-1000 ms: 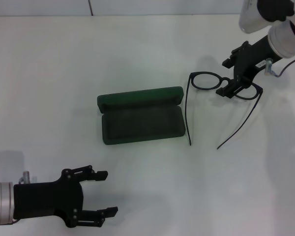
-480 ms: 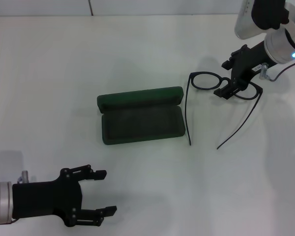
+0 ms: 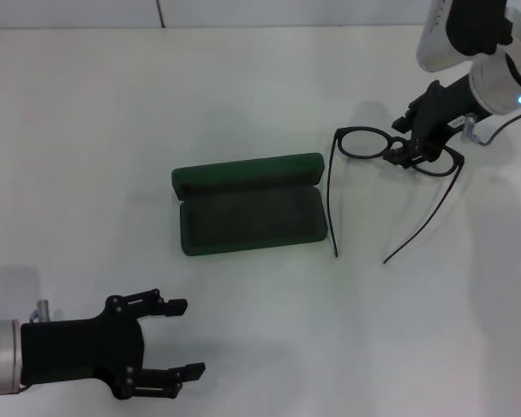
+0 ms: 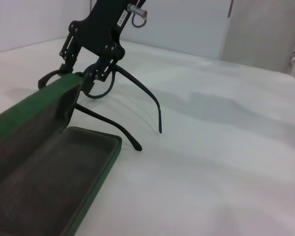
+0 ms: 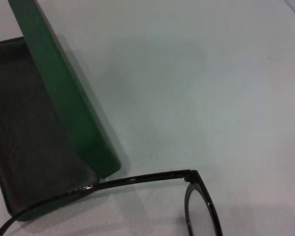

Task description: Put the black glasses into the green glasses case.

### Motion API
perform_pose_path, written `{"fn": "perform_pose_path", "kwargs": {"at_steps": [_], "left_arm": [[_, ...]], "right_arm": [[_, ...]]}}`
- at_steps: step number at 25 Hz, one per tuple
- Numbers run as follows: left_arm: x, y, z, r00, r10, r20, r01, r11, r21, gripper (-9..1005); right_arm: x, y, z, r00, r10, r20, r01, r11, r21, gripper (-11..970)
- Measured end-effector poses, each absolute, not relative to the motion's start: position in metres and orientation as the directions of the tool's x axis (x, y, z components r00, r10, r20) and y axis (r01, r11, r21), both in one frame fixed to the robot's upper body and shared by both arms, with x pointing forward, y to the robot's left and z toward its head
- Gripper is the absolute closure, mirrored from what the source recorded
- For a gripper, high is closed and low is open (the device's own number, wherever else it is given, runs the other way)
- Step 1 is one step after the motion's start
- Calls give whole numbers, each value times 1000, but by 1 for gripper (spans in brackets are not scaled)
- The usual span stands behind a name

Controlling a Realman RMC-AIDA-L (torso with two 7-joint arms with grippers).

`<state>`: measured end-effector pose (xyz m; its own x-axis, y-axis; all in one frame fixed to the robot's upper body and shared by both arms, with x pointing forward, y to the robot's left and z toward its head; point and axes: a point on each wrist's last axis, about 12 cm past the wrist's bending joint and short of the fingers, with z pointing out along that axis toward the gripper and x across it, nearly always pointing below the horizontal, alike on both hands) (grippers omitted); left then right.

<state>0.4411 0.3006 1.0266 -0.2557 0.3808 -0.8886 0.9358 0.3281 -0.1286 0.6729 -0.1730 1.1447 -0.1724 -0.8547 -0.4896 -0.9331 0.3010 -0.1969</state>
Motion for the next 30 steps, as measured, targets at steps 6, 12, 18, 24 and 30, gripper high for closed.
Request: {"fn": "perform_pose_path", "kwargs": {"at_steps": [6,12,18,24,30], "left_arm": [[441,301,1027,-256,381,-889,936,328,-129,121],[442,300,1027,-254,382,-889,936,327,-127,121],[442,301,1027,-253,383,-888,937,327,-126,122],[441,302,1027,-259,382,-887,934,333,-129,122],[442,301,1027,-257,379,-889,934,333,-128,121]], "right_arm": [[673,-173,1145,-168,-858,-486,-934,296,-199,575],[673,-171,1144,-152,-869,-471,-935,281,-216,793],[674,-172,1149,-150,-867,-475,-938,276,-208,866],[671,-186,1165,-156,-860,-486,-943,277,-186,884],[670,-197,1167,-181,-856,-485,-938,298,-175,903]]}}
